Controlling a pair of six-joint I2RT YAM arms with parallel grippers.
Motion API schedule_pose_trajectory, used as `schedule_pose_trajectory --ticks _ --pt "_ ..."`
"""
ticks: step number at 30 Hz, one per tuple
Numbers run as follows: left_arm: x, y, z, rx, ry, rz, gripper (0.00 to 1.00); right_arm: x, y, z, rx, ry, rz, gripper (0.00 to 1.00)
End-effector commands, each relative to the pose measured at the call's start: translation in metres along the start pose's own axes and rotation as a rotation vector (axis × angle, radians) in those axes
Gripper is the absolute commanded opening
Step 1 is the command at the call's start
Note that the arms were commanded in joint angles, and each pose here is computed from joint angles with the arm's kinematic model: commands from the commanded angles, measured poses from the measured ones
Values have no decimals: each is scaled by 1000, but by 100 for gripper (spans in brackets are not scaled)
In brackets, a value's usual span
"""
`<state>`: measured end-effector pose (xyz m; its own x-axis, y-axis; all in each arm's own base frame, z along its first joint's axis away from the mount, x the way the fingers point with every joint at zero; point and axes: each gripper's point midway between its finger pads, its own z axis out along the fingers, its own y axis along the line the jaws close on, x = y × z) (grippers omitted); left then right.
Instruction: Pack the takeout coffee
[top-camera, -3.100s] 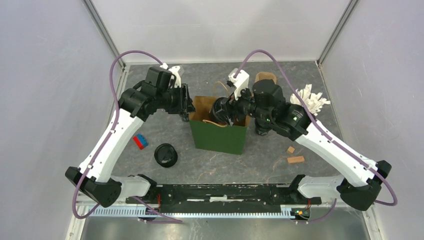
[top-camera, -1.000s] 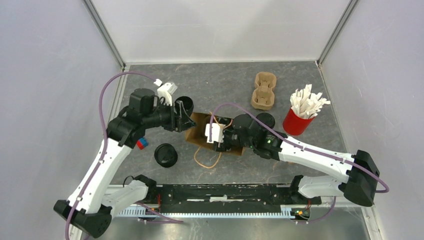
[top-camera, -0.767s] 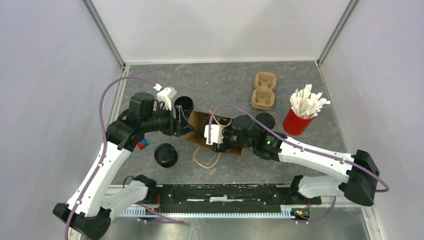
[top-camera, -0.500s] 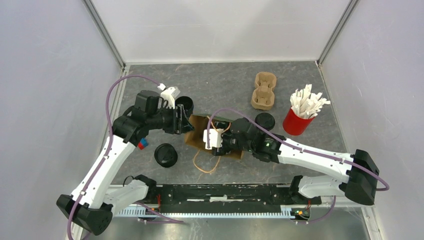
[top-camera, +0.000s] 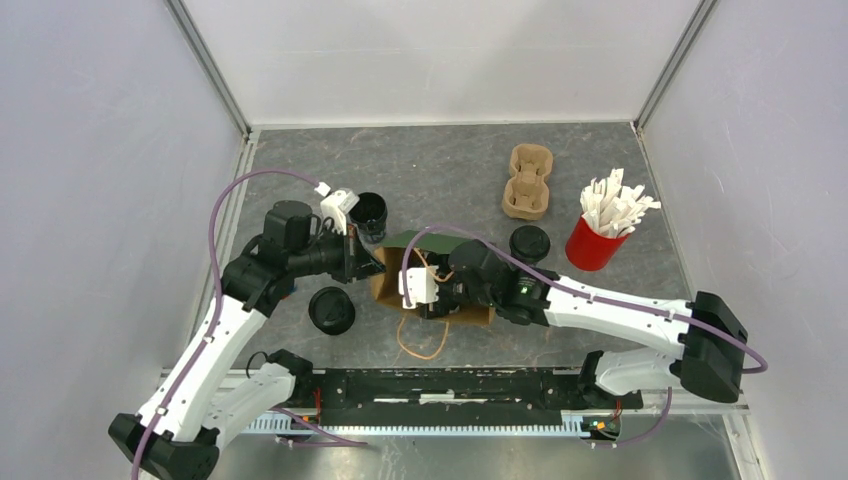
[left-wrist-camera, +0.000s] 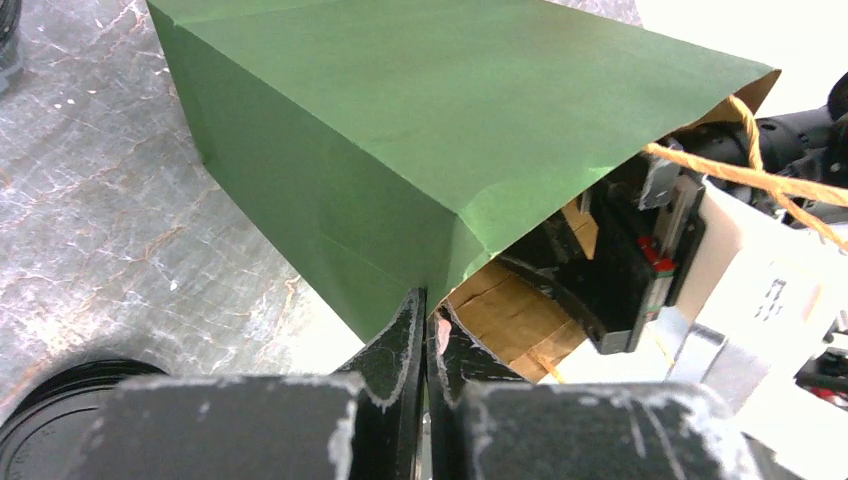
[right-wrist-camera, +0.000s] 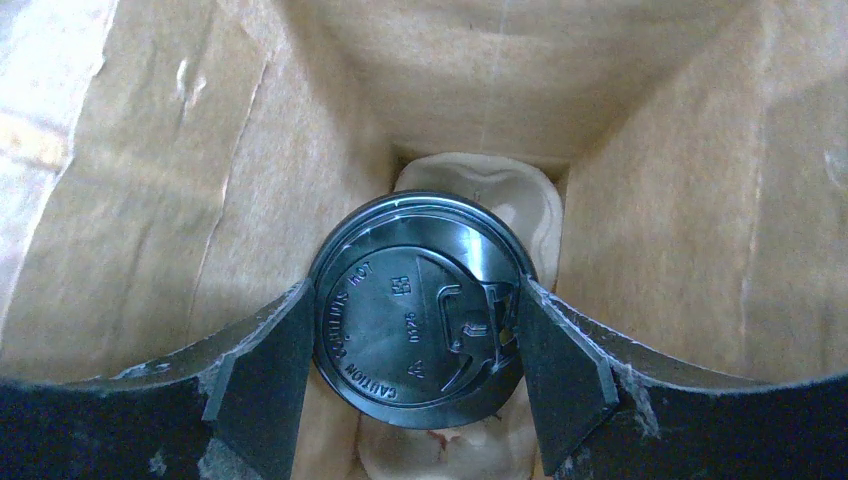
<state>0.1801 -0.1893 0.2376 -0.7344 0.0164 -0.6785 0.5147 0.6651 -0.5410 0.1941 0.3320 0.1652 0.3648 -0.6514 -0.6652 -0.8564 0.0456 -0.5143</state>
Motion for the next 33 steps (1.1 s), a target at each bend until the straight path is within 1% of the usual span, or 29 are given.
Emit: schedule_pose_trajectory --ticks 1,4,7,11,21,25,31,33 --pt "-8 -14 2 70 -36 -29 4 -16 -21 4 56 -4 -99 73" --pt "-6 -12 3 66 -25 -37 4 -20 -23 7 55 -16 -126 73" --pt "-7 -12 4 66 -23 -47 4 -12 -16 15 30 7 -135 73" --pt "-7 -12 4 60 -15 -53 4 -6 -17 19 64 2 -138 73" --pt "-9 -11 6 43 3 -83 4 13 -18 27 93 66 -163 74" --pt "-10 -10 6 35 7 -89 5 5 -18 26 81 41 -169 73" --pt "-11 -9 5 23 18 -90 5 -22 -25 19 67 -41 -172 73" --pt "-11 -9 5 23 17 -94 5 -21 -22 20 49 -36 -173 73"
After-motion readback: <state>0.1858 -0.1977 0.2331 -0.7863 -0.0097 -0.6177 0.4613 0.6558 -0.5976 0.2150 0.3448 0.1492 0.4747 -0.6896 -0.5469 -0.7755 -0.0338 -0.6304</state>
